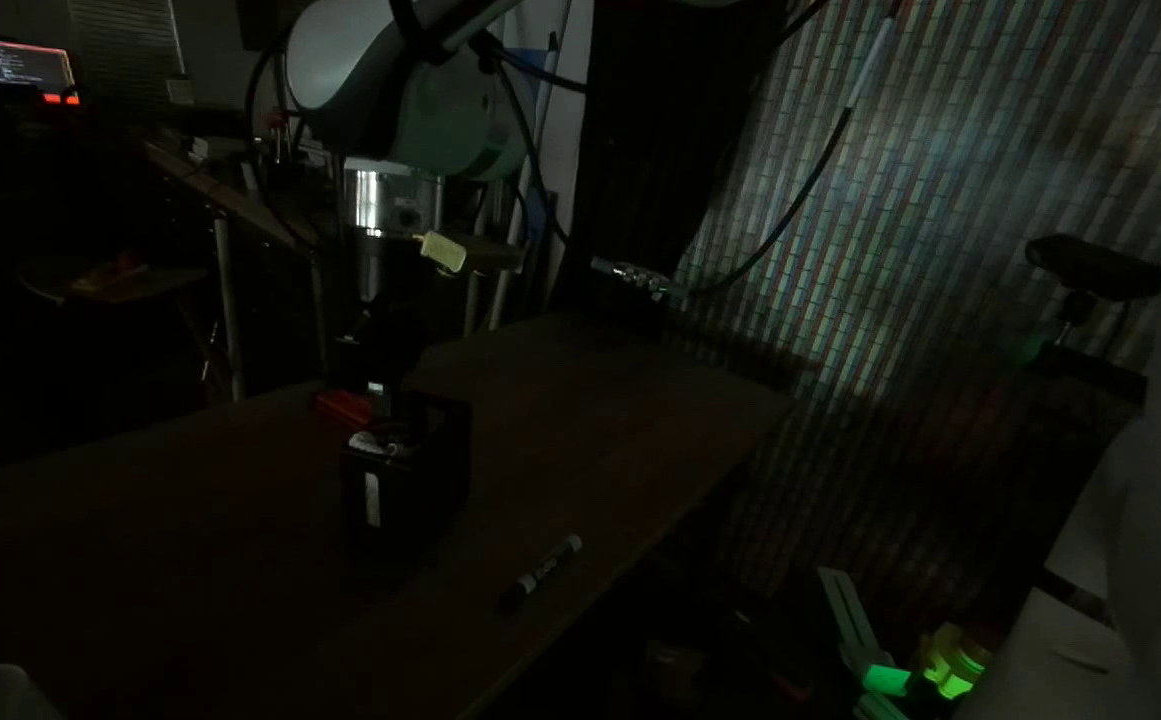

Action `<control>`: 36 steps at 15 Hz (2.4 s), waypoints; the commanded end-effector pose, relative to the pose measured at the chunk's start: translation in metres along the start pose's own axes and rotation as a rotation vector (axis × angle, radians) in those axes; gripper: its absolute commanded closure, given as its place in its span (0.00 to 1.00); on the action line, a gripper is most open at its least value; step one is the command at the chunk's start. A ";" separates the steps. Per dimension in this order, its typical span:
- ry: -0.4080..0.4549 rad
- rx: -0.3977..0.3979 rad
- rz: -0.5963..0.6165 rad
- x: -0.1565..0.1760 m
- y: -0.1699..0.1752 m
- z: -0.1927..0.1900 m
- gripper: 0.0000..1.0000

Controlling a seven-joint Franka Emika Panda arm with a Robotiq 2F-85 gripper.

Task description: Pick up the cloth and put it in the box

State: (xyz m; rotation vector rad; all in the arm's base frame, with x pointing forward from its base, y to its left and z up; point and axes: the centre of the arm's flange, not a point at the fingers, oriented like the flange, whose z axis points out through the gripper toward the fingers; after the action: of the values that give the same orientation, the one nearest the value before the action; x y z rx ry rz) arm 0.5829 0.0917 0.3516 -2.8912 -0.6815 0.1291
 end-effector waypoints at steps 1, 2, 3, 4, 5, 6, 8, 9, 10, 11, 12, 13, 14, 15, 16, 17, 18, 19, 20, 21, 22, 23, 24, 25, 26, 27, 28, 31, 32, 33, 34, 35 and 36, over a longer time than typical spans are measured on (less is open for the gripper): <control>0.026 -0.034 0.021 -0.012 -0.038 -0.021 1.00; 0.024 -0.036 0.023 -0.011 -0.047 -0.021 1.00; 0.022 -0.036 0.022 -0.011 -0.056 -0.020 1.00; 0.020 -0.035 0.022 -0.010 -0.063 -0.020 1.00; 0.018 -0.035 0.020 -0.009 -0.070 -0.019 1.00; 0.015 -0.036 0.019 -0.008 -0.075 -0.017 1.00; 0.010 -0.039 0.014 -0.004 -0.083 -0.014 1.00; 0.008 -0.041 0.011 -0.002 -0.085 -0.013 1.00; 0.007 -0.043 0.010 -0.001 -0.086 -0.013 1.00; 0.006 -0.047 0.009 0.000 -0.085 -0.014 1.00; 0.006 -0.049 0.008 0.001 -0.083 -0.014 1.00; 0.005 -0.051 0.009 0.001 -0.081 -0.014 1.00; 0.003 -0.051 0.008 0.002 -0.078 -0.013 1.00; 0.002 -0.050 0.009 0.003 -0.076 -0.012 1.00; -0.001 -0.048 0.011 0.004 -0.073 -0.010 1.00; -0.002 -0.044 0.012 0.004 -0.071 -0.008 1.00; -0.005 -0.041 0.015 0.005 -0.069 -0.006 1.00; -0.007 -0.038 0.015 0.005 -0.067 -0.003 1.00; -0.010 -0.037 0.015 0.006 -0.066 -0.001 1.00; -0.013 -0.037 0.014 0.007 -0.065 0.001 1.00; -0.016 -0.037 0.013 0.007 -0.063 0.002 1.00; -0.019 -0.038 0.014 0.008 -0.061 0.004 1.00; -0.021 -0.038 0.015 0.009 -0.058 0.005 1.00; -0.022 -0.040 0.016 0.009 -0.056 0.006 1.00; -0.024 -0.041 0.017 0.010 -0.053 0.007 1.00; -0.025 -0.045 0.018 0.010 -0.050 0.007 1.00; -0.025 -0.047 0.019 0.011 -0.047 0.007 1.00; -0.023 -0.050 0.026 0.012 -0.037 0.007 1.00; -0.022 -0.051 0.029 0.013 -0.034 0.008 1.00; -0.021 -0.051 0.032 0.013 -0.031 0.008 1.00; -0.021 -0.050 0.034 0.014 -0.029 0.008 1.00; -0.021 -0.049 0.035 0.015 -0.027 0.009 1.00; -0.022 -0.047 0.035 0.016 -0.026 0.010 1.00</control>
State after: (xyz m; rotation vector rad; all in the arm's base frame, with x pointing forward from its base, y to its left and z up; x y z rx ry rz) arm 0.5733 0.1260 0.3434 -2.9525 -0.6244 0.1772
